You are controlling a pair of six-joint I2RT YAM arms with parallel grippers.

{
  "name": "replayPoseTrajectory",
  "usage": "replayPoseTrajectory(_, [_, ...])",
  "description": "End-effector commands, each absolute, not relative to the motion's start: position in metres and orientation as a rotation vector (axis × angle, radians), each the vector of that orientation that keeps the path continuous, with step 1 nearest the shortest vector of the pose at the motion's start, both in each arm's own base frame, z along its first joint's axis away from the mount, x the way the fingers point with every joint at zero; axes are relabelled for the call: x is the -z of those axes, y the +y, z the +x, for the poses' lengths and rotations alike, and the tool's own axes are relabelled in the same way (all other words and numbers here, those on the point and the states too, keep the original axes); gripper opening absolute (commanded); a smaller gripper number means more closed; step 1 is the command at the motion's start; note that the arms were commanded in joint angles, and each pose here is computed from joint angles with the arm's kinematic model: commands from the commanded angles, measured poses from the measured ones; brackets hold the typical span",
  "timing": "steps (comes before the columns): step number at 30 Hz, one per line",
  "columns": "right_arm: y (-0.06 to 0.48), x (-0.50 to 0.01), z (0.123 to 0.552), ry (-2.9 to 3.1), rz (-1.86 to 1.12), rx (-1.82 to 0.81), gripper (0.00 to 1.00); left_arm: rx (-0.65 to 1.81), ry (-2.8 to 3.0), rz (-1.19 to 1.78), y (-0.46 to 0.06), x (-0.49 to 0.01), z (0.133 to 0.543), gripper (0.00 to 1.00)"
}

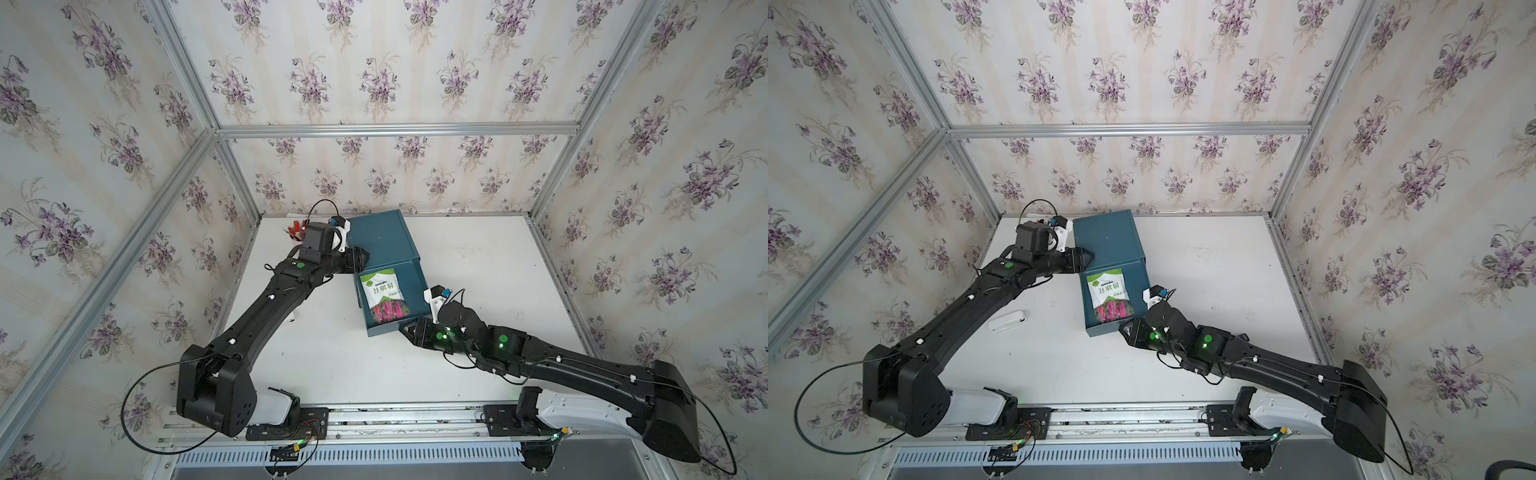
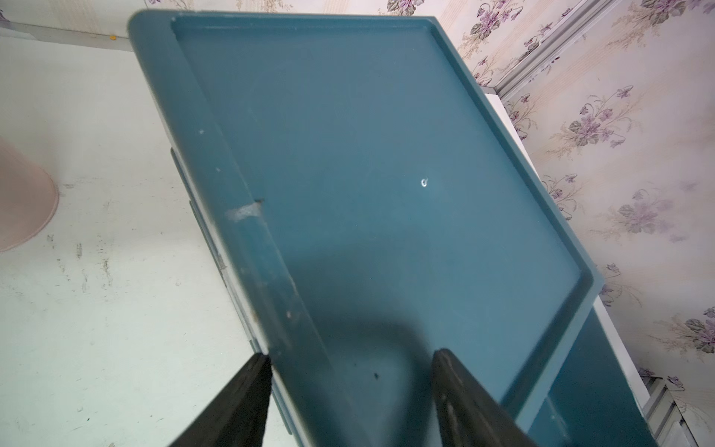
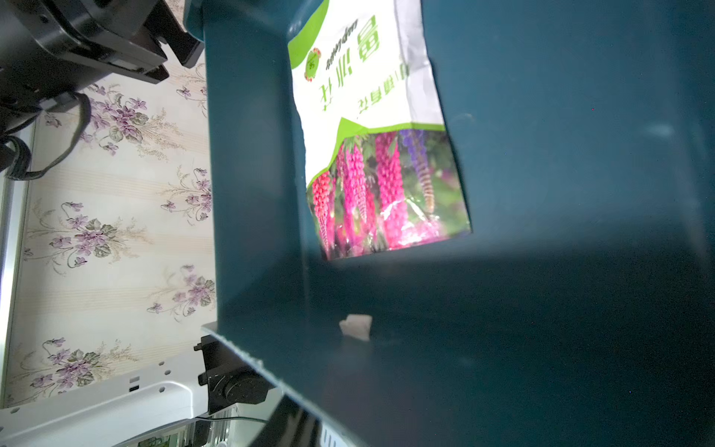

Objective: Take the seed bags out of the drawer
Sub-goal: Open the drawer in the storage box, then pick up the seed packet from the drawer.

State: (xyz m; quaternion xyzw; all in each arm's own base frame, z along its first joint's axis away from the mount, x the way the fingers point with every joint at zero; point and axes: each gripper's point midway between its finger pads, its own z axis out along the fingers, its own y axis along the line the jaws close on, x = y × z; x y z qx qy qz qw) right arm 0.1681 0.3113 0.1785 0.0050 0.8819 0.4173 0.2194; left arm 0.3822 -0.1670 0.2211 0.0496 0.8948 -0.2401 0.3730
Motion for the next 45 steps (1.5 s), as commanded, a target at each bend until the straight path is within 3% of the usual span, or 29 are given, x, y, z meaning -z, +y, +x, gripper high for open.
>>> replayPoseTrajectory(1, [0.306,-0.184,0.169,2.44,0.008,-1.118,0.48,0.553,2.397,0.129,-0.158,-0.198,0.37,0.69])
replayPoseTrajectory(8, [0.285,-0.202,0.153,2.52,-0.029,-1.053,0.61,0.558,2.397,0.128,-0.159,-0.199,0.37,0.68])
replayPoseTrajectory(15, [0.291,-0.235,0.153,2.566,-0.189,-1.013,0.67,0.569,2.409,0.105,-0.158,-0.197,0.366,0.68])
replayPoseTrajectory(28, [0.309,-0.239,0.226,2.611,-0.323,-0.833,0.62,0.596,2.459,0.041,-0.158,-0.192,0.36,0.63])
replayPoseTrajectory(45, [0.324,-0.194,0.27,2.657,-0.404,-0.609,0.59,0.592,2.486,0.036,-0.16,-0.185,0.363,0.63])
